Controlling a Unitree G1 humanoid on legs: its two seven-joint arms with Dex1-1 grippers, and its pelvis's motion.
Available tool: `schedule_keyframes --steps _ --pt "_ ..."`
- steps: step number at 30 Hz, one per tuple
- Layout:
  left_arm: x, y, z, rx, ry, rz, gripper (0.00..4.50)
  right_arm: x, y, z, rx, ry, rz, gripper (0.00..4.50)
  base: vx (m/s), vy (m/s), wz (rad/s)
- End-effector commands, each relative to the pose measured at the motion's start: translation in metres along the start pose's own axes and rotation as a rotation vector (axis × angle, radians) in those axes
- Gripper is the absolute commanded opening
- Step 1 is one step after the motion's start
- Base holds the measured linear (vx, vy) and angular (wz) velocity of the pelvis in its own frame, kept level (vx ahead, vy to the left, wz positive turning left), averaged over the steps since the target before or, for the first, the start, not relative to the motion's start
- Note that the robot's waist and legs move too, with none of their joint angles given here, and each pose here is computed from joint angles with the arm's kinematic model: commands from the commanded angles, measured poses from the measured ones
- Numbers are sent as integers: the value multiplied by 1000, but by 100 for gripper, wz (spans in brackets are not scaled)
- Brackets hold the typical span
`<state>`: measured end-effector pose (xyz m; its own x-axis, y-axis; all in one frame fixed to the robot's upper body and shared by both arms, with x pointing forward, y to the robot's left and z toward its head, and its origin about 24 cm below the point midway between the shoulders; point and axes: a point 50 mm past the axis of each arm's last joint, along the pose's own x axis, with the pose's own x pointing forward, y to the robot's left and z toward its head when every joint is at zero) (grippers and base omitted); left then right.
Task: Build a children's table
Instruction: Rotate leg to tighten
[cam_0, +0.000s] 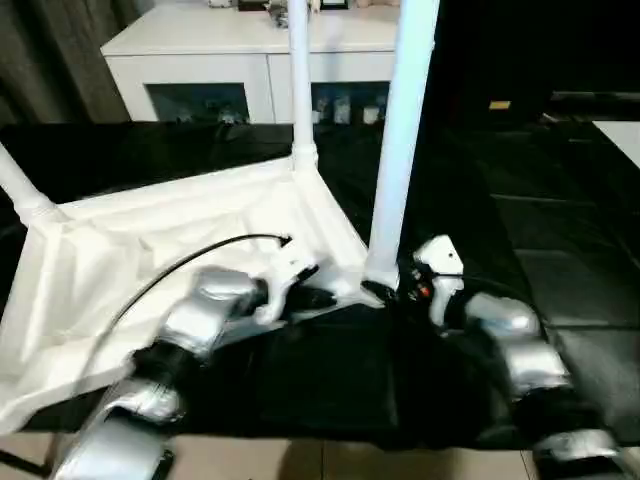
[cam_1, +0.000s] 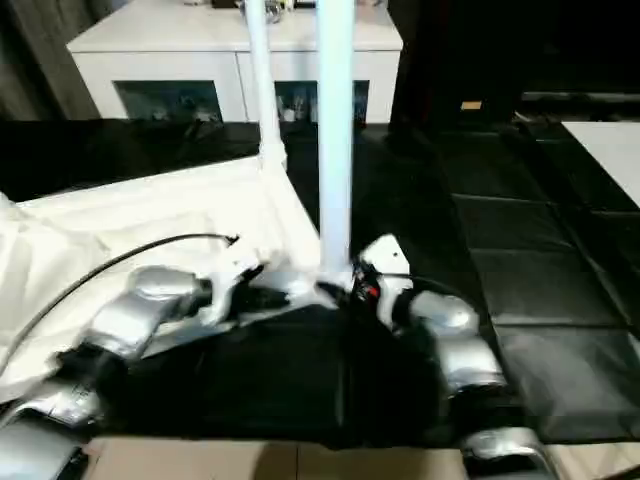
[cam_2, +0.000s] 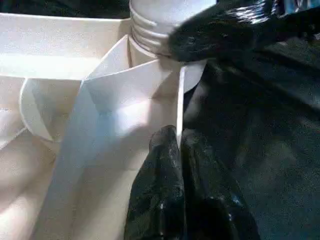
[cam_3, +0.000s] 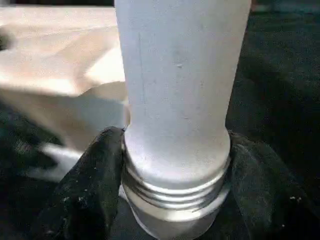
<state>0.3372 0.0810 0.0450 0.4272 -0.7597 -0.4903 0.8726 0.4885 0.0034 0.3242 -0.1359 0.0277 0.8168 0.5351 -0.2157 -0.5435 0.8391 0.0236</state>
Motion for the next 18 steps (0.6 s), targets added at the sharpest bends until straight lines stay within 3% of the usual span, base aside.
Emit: schedule_keyframes --steps 1,4,9,10,11,16,18 --pt "14 0 -4 -40 56 140 0 18 21 -5 21 67 -41 272 0 0 0" --pt "21 1 2 -24 60 207 0 25 21 -6 -6 128 -164 272 0 0 0" --pt "27 -1 7 8 50 249 0 31 27 -6 -86 155 -194 272 0 0 0" --pt "29 -2 6 18 51 237 0 32 30 -2 -56 110 -180 272 0 0 0" --pt "29 -3 6 18 51 229 0 32 31 0 -37 81 -168 326 0 0 0" --pt "24 -2 1 16 52 195 0 26 28 7 -3 27 -130 346 0 0 0" --pt "17 -4 -4 39 46 109 0 18 19 11 -41 10 -33 346 0 0 0"
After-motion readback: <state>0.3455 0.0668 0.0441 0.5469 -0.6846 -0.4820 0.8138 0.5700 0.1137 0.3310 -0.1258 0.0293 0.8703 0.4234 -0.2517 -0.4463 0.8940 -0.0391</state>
